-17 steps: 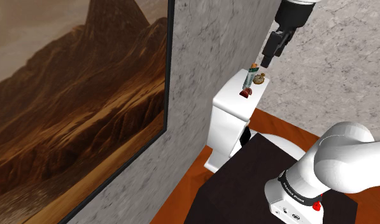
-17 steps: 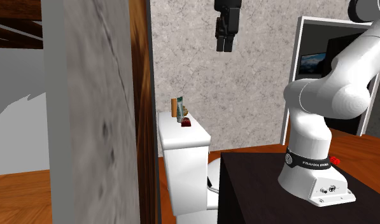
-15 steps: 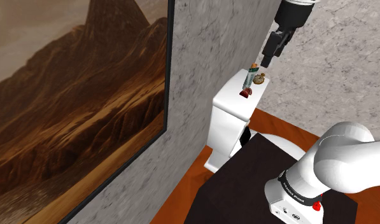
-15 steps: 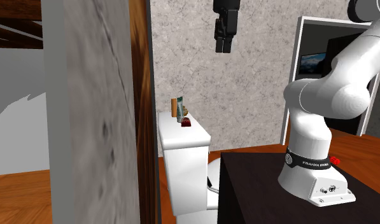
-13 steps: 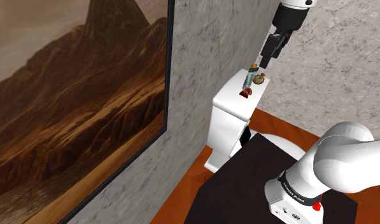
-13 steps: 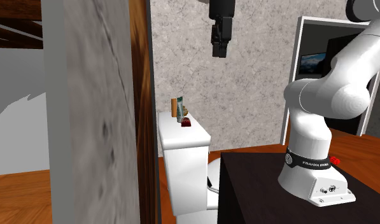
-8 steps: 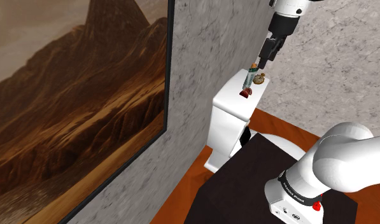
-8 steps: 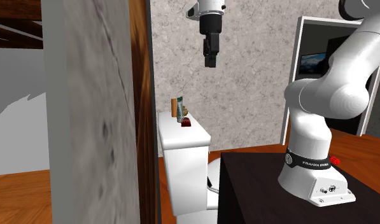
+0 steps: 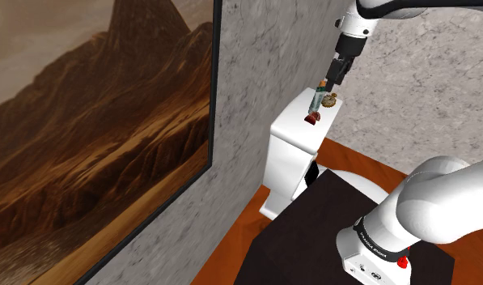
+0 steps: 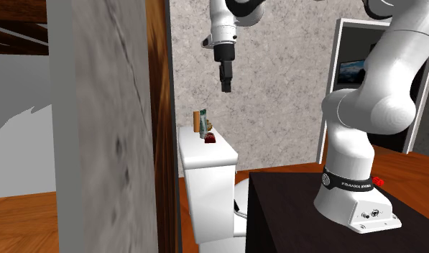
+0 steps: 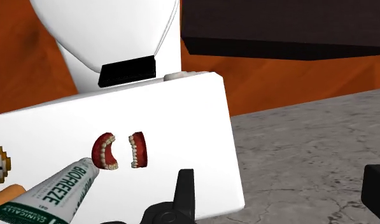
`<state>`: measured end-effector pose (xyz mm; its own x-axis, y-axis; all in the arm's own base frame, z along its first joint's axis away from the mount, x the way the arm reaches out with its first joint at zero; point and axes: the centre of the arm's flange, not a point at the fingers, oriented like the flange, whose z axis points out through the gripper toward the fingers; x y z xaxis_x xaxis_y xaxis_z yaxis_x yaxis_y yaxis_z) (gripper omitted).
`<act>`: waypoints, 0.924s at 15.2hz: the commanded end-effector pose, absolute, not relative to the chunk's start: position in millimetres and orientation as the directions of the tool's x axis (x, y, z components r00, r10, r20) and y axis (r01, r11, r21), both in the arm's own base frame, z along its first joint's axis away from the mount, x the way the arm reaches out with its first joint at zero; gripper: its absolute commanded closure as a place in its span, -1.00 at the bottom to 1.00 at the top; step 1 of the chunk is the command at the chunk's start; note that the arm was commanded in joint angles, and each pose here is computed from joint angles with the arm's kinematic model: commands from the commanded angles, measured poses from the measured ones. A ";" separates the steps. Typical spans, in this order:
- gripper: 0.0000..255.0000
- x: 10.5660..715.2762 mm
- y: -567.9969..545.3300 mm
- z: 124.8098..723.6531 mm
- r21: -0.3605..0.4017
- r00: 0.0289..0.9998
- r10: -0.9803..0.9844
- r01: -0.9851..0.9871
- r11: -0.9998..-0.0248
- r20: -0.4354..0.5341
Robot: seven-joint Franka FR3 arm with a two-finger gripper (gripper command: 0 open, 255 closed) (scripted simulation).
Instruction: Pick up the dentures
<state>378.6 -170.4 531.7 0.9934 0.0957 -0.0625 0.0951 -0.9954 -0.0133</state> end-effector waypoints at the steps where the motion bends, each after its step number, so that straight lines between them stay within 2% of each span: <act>1: -1.00 388.6 -196.1 517.9 -0.034 0.993 0.098 0.096 -0.995 -0.071; 14: -1.00 447.8 -339.2 405.1 -0.173 0.985 0.114 0.091 -0.981 -0.128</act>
